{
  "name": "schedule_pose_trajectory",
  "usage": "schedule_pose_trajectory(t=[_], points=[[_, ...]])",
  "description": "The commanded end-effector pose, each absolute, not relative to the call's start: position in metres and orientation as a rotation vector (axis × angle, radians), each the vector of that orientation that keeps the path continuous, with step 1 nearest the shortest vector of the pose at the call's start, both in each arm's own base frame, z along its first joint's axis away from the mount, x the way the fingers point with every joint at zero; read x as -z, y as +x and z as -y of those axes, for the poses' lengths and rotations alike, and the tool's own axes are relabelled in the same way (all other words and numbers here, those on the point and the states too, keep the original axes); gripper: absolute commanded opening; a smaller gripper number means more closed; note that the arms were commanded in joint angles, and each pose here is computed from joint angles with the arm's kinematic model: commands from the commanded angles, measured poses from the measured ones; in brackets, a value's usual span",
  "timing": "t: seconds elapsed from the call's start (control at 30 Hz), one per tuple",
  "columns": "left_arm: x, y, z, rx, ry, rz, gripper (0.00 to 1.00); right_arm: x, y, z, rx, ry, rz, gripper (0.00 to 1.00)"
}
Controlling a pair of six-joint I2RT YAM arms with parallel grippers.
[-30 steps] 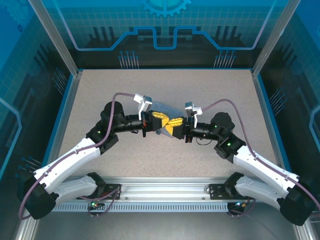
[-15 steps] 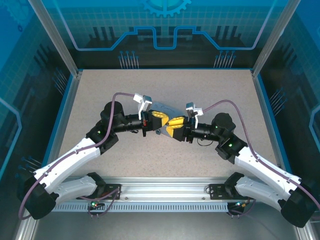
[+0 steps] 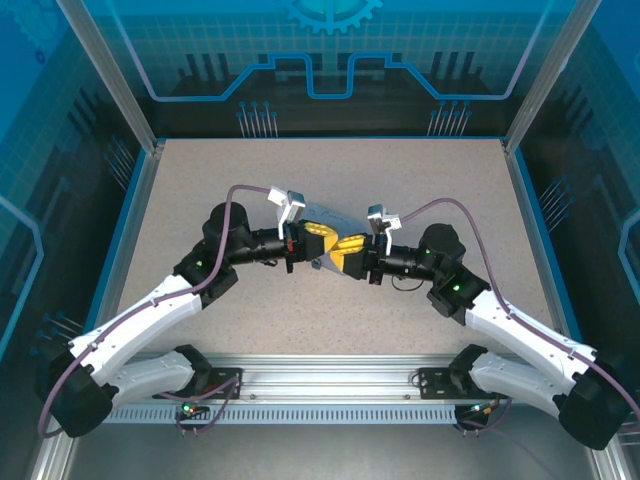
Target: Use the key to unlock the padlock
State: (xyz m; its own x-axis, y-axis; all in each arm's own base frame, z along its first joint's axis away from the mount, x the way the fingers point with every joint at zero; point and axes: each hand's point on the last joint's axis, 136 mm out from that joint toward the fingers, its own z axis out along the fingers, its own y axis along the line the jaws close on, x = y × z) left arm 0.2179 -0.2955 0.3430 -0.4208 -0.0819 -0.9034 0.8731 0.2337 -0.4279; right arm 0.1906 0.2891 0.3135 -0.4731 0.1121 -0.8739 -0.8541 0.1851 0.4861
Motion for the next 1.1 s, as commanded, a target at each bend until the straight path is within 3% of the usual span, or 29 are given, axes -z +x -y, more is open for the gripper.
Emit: schedule_pose_trajectory(t=[0.0,0.87,1.07], points=[[-0.349,0.219,0.296,1.314,0.765,-1.577,0.0,-0.334,0.187,-0.29,-1.426,-0.74,-1.542,0.24],[-0.35,0.219,0.295,1.322,0.757,-1.568,0.01,-0.321,0.194,-0.279,-1.391,-0.672,-1.586,0.0],[-0.359,0.221,0.29,1.279,0.73,-1.549,0.33,-0.304,0.202,-0.271,-1.331,-0.625,-1.675,0.0]])
